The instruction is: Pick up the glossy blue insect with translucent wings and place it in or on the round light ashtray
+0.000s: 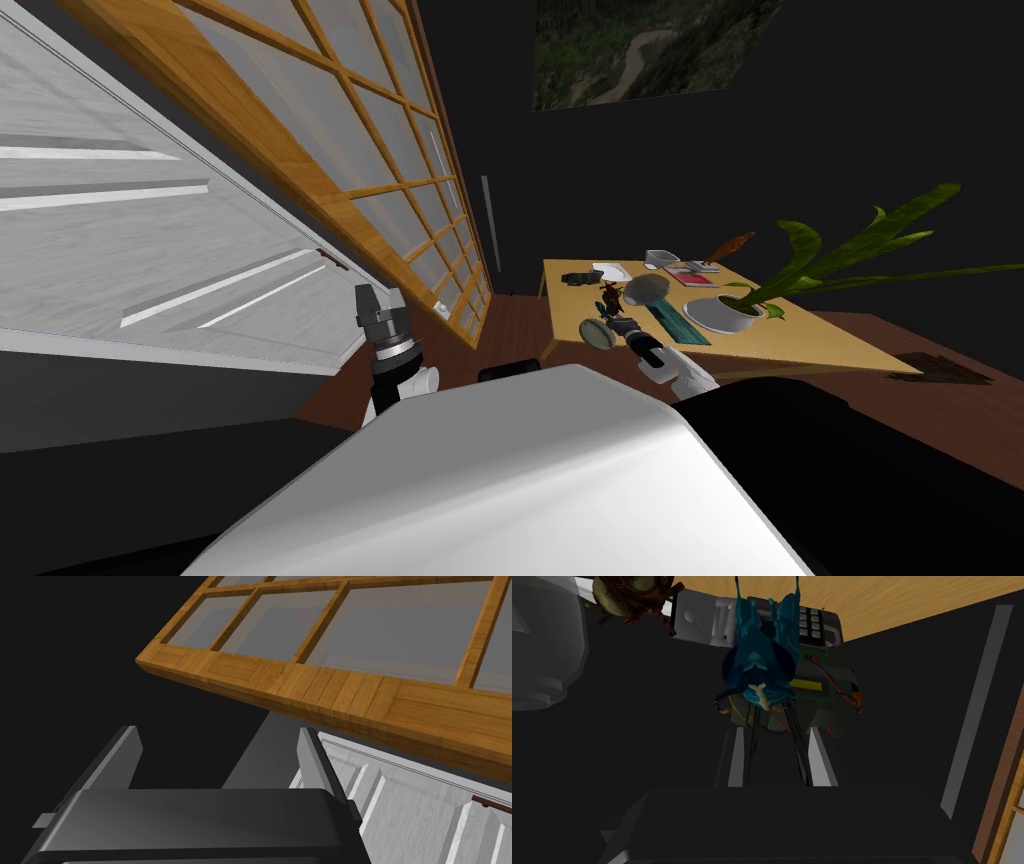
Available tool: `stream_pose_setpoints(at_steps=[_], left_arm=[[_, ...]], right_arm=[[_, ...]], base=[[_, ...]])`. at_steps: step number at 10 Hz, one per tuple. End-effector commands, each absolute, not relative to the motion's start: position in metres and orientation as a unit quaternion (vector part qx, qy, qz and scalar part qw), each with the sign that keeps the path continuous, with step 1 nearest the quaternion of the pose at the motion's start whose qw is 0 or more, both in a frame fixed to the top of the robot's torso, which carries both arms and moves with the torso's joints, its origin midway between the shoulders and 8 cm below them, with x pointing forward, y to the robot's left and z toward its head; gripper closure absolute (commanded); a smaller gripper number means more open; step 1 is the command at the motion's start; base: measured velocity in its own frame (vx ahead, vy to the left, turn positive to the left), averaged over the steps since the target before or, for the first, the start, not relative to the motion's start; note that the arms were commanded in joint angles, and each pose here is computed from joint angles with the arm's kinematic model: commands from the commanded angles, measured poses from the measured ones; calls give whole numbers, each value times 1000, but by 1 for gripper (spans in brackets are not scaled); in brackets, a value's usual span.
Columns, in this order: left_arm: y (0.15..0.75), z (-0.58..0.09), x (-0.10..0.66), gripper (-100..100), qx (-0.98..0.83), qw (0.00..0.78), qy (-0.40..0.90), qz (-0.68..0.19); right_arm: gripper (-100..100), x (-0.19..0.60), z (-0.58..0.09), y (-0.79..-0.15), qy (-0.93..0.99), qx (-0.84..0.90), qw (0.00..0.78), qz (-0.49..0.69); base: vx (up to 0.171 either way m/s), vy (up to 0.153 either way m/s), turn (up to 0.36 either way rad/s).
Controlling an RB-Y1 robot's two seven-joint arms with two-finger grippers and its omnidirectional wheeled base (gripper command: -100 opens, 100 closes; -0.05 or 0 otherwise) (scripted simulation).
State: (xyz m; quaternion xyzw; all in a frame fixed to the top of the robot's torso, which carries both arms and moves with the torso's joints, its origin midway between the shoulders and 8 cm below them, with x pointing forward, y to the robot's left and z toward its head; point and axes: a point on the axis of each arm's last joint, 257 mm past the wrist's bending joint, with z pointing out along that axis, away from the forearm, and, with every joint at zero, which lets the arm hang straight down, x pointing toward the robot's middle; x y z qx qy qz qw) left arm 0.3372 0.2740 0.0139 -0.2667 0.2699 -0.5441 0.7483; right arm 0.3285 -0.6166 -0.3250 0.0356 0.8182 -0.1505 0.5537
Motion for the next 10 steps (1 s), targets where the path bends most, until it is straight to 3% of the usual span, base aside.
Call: stream_pose_setpoints(at_steps=[1,2,3,7,8,9,10], left_arm=[[274,14,337,0,-267,748,270,-544],[274,14,337,0,-267,748,270,-544],[274,14,337,0,-267,748,270,-544],[274,14,337,0,-267,748,270,-544],[274,14,337,0,-267,748,270,-544],[274,14,337,0,-267,748,270,-544],[274,14,337,0,-267,748,270,-544]], right_arm=[[100,310,-348,-609,830,48,538,-142],[100,316,-342,-614,826,45,543,-146],[-100,313,-346,-613,828,45,540,-146],[-100,313,-346,-613,828,45,540,-146],[0,313,-346,-613,828,45,540,-146],[-100,305,-345,-616,831,47,536,-141],[-100,301,-345,-618,833,48,534,-139]], base=[[10,28,-107],[-2,15,-38],[0,0,0],[0,0,0],[0,0,0],[40,1,-18],[64,3,-23]])
